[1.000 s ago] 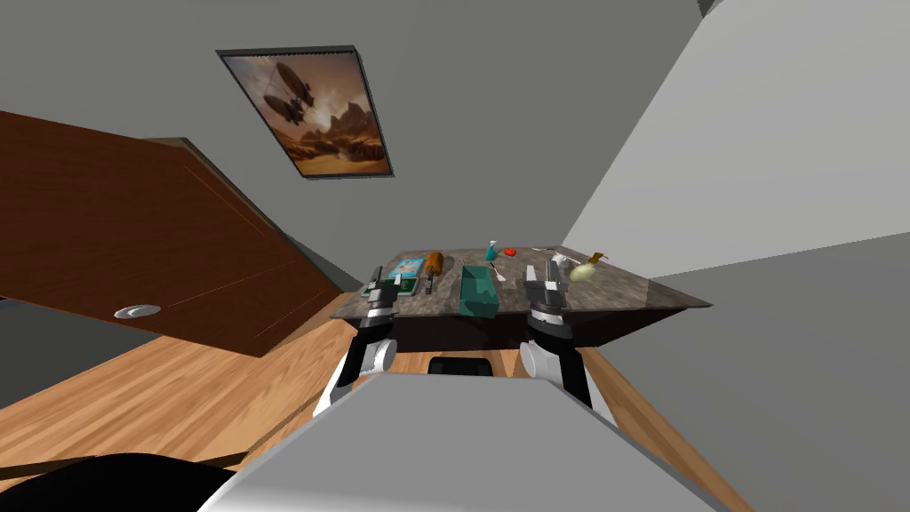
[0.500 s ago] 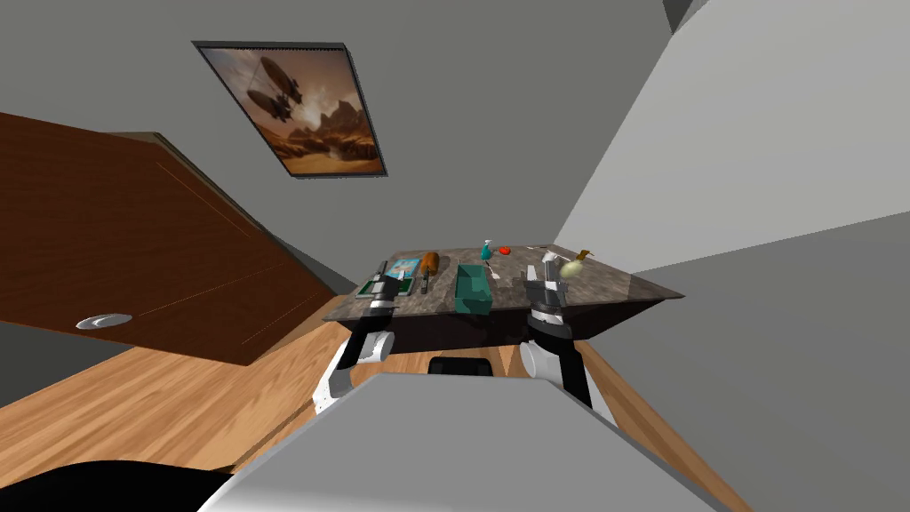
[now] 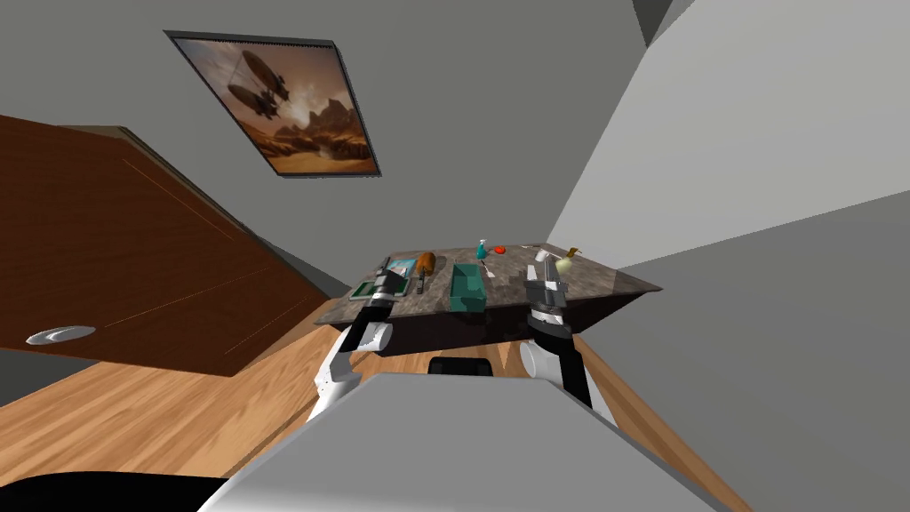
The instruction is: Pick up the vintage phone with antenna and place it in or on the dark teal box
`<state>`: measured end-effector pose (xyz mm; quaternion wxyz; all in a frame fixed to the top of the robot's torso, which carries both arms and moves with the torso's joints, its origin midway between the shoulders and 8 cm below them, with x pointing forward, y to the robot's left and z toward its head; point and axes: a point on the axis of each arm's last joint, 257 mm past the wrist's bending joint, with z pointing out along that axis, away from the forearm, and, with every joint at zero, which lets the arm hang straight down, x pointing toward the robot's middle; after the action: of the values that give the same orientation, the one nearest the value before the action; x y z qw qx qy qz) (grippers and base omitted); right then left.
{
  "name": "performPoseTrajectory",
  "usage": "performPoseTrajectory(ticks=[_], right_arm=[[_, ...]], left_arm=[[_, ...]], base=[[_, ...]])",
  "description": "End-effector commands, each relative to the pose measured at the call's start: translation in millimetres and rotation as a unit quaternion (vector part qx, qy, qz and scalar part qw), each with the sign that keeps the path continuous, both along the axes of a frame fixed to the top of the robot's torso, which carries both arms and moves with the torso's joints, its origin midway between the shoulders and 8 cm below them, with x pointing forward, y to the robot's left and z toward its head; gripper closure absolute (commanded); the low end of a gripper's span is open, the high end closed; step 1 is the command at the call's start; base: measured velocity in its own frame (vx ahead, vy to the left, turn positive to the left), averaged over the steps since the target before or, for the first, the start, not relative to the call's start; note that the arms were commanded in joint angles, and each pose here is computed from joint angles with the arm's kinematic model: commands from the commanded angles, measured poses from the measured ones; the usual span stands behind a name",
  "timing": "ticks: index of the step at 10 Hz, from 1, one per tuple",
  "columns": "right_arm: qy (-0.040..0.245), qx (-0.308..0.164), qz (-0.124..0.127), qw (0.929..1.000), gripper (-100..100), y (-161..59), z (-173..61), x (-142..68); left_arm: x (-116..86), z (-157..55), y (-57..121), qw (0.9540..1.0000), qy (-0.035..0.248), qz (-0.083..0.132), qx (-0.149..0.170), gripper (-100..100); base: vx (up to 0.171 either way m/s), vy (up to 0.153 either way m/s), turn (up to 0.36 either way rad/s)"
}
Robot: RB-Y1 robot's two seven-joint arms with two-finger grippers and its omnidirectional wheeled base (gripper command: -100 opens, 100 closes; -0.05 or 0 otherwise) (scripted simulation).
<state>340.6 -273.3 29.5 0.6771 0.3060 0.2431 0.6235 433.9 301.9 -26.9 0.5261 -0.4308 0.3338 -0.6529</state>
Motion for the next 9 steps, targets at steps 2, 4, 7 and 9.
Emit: performPoseTrajectory(ticks=[2,4,7,9], right_arm=[[0.0,0.0,0.0,1.0,0,0,0,0],[0.0,0.0,0.0,1.0,0,0,0,0],[0.0,0.0,0.0,1.0,0,0,0,0],[0.0,0.0,0.0,1.0,0,0,0,0]], left_arm=[[11,-3,4.9,0.9997,0.019,-0.006,-0.013,-100],[21,-4,9.5,0.9991,0.034,-0.01,-0.025,-100],[39,-1,20.1,0.997,0.053,-0.017,-0.054,-100],[48,-3,27.5,0.995,0.068,-0.016,-0.071,-100]], base=[[-0.012,-0.023,-0.065],[-0.017,-0.026,-0.063],[-0.014,-0.024,-0.084],[-0.013,-0.02,-0.078]])
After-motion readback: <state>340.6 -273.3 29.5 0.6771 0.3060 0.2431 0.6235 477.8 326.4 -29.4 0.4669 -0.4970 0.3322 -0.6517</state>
